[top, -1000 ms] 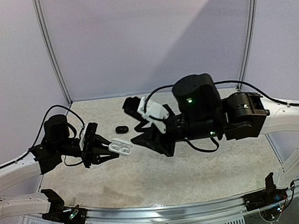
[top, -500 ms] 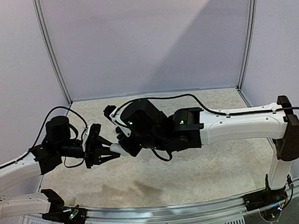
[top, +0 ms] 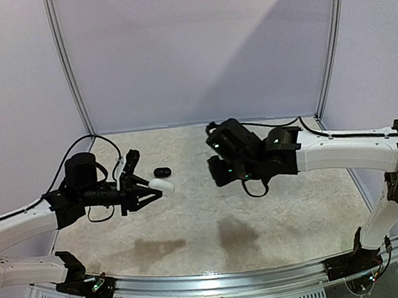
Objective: Insert the wireless bluetooth earbuds into the charging case
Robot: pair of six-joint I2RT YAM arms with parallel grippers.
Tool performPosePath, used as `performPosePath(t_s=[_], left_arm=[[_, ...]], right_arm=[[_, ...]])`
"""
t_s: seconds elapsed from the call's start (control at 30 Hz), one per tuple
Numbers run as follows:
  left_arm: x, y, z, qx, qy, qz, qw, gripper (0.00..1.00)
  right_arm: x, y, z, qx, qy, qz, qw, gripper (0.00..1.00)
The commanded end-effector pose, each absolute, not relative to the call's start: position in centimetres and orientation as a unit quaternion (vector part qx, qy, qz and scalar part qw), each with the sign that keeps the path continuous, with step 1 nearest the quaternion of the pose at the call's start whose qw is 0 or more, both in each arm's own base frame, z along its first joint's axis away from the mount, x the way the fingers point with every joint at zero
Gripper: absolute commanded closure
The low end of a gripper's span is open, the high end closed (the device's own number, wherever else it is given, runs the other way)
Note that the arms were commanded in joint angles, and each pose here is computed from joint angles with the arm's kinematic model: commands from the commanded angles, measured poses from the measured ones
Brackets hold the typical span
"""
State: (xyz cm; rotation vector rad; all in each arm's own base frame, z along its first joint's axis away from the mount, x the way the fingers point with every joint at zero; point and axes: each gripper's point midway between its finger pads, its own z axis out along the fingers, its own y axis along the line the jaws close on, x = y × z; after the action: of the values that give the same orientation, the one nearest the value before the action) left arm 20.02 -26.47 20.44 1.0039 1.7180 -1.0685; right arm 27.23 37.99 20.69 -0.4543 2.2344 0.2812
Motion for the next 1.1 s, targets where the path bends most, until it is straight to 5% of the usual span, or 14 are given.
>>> performPosePath(t_s=[0.0,0.17,0.5,0.67,0.87,0.93,1.07], left_arm=[[23.7,-25.6,19.0,0.283,0.776,-0.408,0.388,1.00],[26.1,-25.9,15.0,0.226,0.849,-0.378,0.290,1.00],[30.3,-30.8,6.2,0.157,0.913,-0.374,0.049,1.00],[32.4,-32.0,2.7,0.116,0.921,-0.371,0.002,0.94],[33.0,-31.4,2.1,0.097,0.932,-0.349,0.010,0.41],[32.7,-30.2,2.0,0.089,0.943,-0.319,0.010,0.05],[32.5,-27.8,4.5,0.107,0.958,-0.264,0.034,0.01]], right_arm=[[27.9,29.2,15.0,-0.032,0.937,0.086,0.338,0.48],[28.0,23.8,12.6,0.051,0.939,0.101,0.325,0.32],[25.8,19.2,11.0,0.114,0.931,0.109,0.329,0.16],[25.5,18.8,11.0,0.123,0.931,0.114,0.325,0.07],[26.1,19.3,11.7,0.116,0.930,0.116,0.330,0.05],[26.4,19.5,12.1,0.114,0.929,0.119,0.331,0.05],[27.4,19.2,12.9,0.118,0.927,0.131,0.331,0.01]])
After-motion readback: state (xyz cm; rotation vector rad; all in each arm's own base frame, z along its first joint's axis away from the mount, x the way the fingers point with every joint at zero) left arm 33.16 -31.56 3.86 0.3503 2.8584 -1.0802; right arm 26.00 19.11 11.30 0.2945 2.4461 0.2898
